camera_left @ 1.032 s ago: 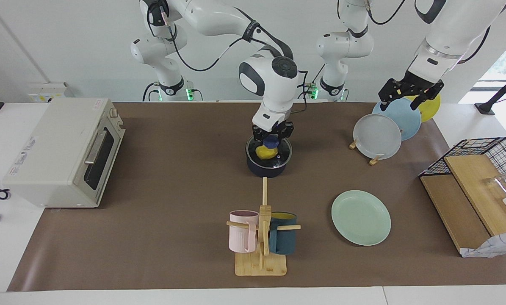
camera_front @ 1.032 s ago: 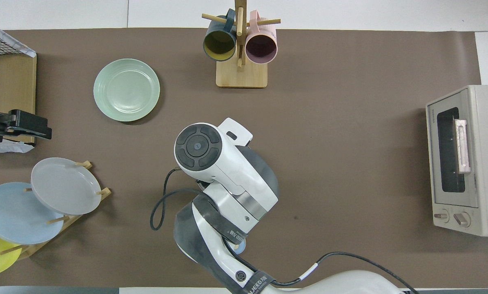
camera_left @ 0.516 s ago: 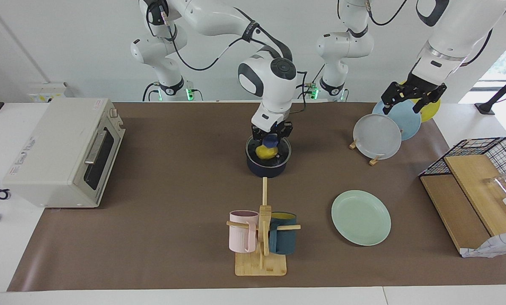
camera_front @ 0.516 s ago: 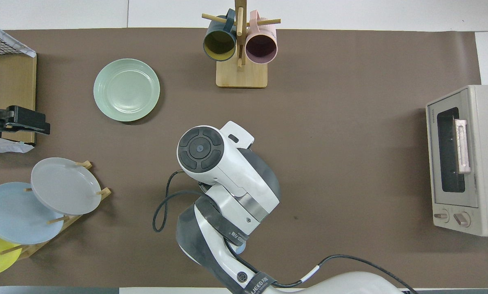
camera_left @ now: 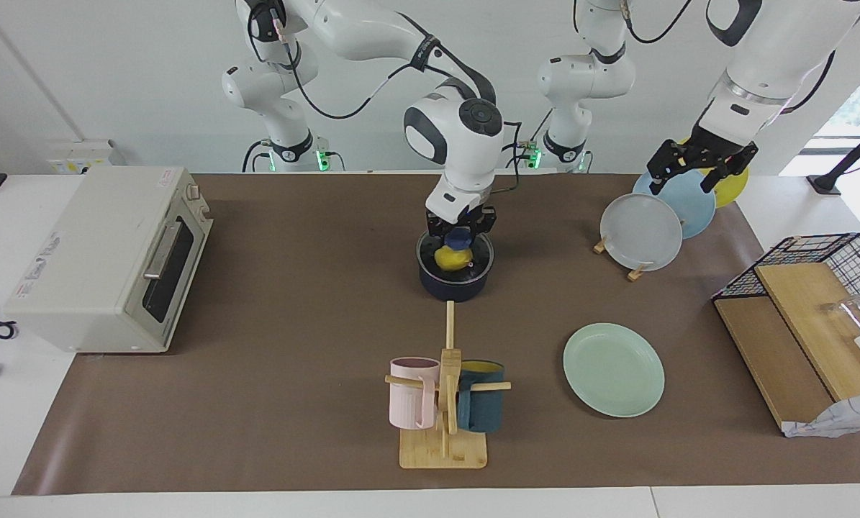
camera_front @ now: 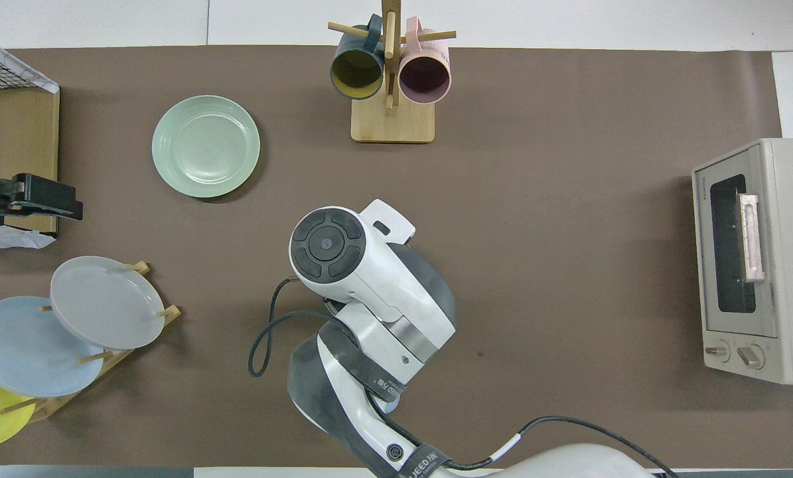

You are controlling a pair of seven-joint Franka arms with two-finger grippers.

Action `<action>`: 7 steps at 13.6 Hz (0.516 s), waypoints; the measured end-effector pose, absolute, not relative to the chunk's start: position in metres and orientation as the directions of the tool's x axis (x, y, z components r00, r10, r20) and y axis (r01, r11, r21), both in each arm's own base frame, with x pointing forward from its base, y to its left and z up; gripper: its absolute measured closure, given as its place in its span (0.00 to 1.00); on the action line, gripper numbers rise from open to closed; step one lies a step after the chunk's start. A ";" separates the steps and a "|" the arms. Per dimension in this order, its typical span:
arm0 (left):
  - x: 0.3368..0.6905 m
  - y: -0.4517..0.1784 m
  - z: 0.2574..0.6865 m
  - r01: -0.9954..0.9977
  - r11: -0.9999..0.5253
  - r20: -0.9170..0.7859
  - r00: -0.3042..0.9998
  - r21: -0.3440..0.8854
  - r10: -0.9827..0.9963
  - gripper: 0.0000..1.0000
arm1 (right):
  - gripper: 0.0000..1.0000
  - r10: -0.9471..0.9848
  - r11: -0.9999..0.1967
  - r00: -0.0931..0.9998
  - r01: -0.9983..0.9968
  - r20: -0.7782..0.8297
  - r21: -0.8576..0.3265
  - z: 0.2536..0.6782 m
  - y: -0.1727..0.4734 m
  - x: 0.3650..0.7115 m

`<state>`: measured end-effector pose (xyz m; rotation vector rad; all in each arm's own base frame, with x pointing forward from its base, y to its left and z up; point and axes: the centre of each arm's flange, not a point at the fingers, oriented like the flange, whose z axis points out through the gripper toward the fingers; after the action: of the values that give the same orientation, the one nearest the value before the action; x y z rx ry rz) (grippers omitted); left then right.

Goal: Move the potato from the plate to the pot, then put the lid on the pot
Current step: 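Carry the glass lid with the right gripper over the pot and lower it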

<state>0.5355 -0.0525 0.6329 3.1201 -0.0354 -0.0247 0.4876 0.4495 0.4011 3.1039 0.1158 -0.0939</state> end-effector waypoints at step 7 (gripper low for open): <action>0.536 -0.053 0.633 -0.023 -1.000 -0.010 1.000 0.022 -0.023 0.00 | 0.34 0.073 -0.997 0.997 0.073 -0.039 0.016 0.400 0.446 0.485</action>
<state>0.5358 -0.0526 0.6335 3.1198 -0.0354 -0.0166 0.4849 0.4459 0.3996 3.1215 0.1140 -0.0600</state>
